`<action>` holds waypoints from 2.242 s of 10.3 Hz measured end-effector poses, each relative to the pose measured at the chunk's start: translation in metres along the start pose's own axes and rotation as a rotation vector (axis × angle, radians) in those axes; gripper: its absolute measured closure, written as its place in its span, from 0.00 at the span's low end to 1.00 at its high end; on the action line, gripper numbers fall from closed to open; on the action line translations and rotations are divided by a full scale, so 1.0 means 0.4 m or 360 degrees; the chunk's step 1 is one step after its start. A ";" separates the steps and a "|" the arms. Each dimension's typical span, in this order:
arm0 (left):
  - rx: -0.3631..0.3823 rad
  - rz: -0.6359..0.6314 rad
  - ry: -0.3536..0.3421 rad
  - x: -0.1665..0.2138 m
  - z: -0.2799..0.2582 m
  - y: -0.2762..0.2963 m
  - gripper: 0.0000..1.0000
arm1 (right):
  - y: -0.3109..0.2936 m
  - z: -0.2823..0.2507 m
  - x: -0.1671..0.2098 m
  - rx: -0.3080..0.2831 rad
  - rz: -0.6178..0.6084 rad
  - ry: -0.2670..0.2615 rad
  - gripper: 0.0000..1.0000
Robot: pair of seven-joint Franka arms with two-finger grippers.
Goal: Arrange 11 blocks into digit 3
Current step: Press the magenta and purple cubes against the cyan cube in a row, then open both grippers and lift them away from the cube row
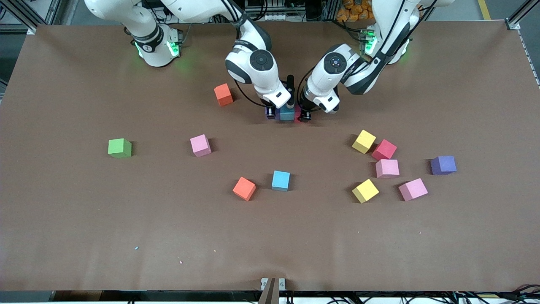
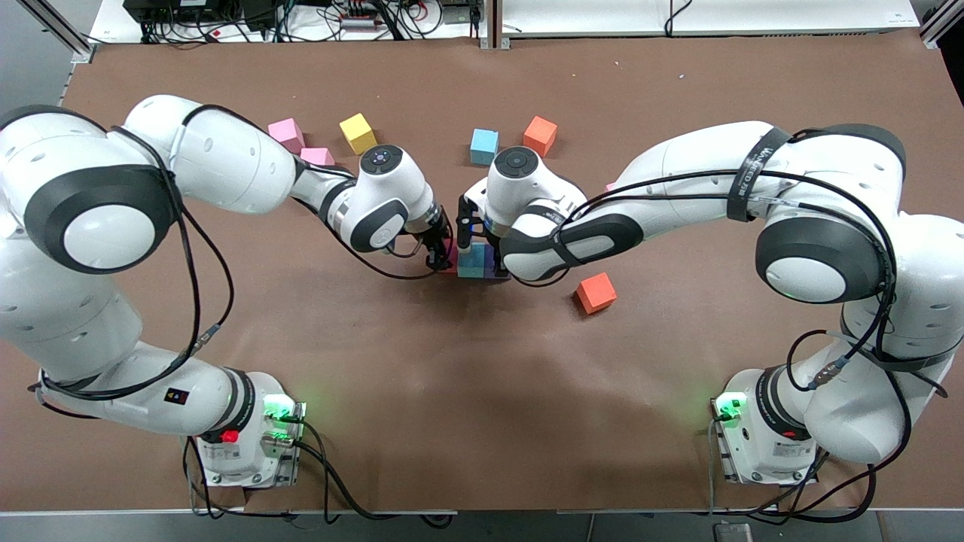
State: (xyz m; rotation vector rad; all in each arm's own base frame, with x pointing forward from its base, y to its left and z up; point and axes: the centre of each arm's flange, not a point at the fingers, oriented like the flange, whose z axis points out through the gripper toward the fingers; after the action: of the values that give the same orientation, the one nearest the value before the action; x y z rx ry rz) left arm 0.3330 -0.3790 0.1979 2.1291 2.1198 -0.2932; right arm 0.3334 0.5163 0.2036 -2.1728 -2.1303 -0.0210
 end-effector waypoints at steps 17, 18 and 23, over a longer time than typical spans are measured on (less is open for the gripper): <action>0.0055 -0.0002 0.0004 -0.029 0.014 0.023 0.00 | -0.007 -0.007 0.015 -0.0004 -0.0011 0.0012 0.00; 0.0066 0.0000 0.0018 -0.027 0.013 0.022 0.00 | -0.005 -0.012 0.018 -0.0007 -0.0011 0.0015 0.00; 0.0084 0.0038 0.0101 -0.032 -0.035 0.021 0.00 | 0.017 -0.101 0.005 0.0002 0.0011 -0.0050 0.00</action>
State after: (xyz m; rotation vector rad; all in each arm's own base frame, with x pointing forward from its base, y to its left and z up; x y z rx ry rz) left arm 0.3422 -0.3884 0.2141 2.2200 2.1422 -0.2864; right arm 0.3425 0.5149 0.2434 -2.1939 -2.1386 0.0152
